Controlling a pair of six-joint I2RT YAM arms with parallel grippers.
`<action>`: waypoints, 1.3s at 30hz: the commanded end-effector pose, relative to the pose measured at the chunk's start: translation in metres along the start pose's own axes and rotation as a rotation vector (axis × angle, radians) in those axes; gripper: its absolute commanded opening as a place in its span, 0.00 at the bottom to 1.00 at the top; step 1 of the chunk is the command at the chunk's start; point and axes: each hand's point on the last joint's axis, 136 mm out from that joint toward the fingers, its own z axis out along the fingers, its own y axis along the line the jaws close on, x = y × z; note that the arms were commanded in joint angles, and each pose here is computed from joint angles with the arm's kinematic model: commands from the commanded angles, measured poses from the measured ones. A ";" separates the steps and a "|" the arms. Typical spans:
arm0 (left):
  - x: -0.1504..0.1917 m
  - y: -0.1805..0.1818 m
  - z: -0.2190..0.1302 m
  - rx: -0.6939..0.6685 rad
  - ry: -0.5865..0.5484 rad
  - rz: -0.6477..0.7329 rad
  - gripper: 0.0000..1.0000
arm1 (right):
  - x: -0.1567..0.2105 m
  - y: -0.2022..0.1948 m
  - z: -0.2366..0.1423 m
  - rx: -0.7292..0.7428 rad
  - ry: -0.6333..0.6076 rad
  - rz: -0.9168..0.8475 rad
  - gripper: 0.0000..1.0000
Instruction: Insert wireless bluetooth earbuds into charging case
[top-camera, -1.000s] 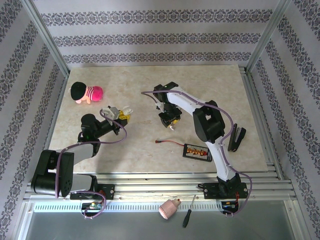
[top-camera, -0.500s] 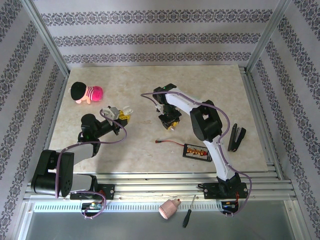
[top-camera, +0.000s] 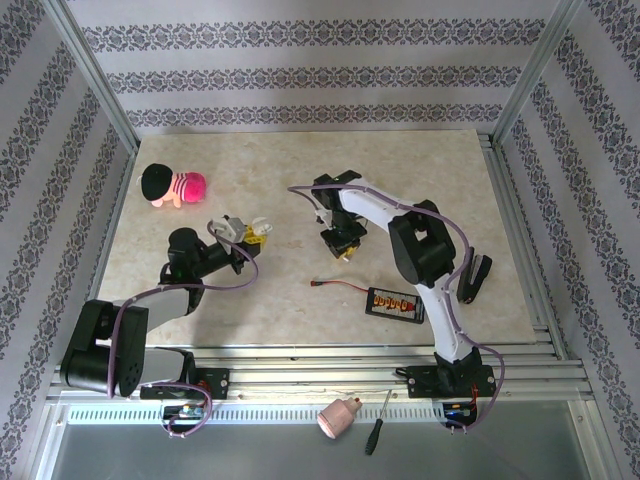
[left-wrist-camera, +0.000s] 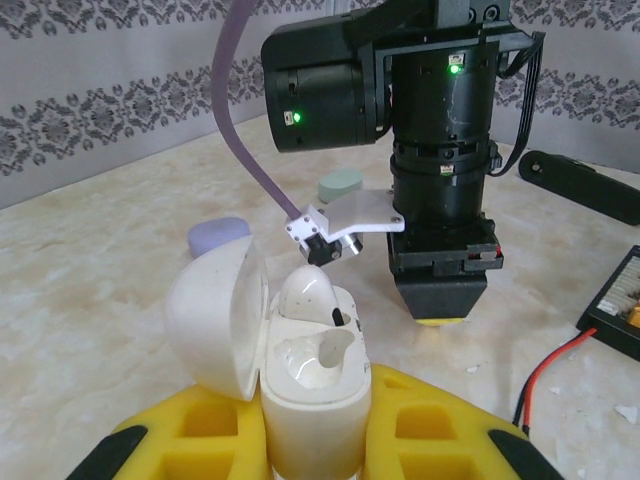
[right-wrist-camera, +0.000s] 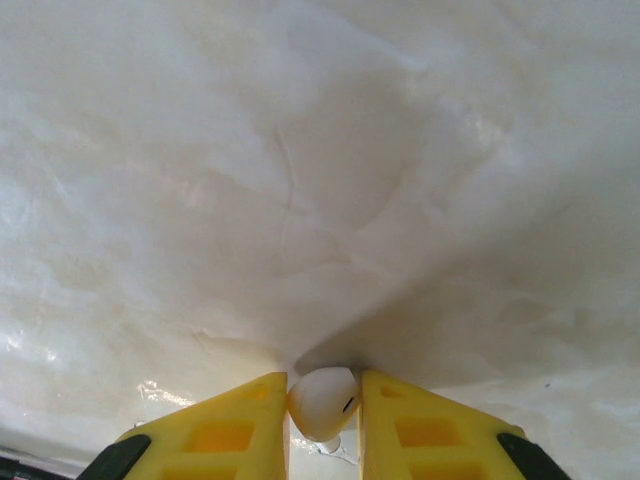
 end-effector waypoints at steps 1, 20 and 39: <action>-0.014 -0.004 0.006 0.012 -0.016 0.066 0.11 | -0.007 0.007 -0.025 -0.096 -0.127 0.040 0.20; -0.053 -0.020 0.055 0.035 -0.175 0.088 0.11 | -0.014 0.043 -0.192 -0.506 -0.975 -0.020 0.19; -0.072 0.001 0.084 -0.212 -0.300 0.155 0.11 | -0.020 0.101 -0.261 -0.668 -1.338 -0.118 0.19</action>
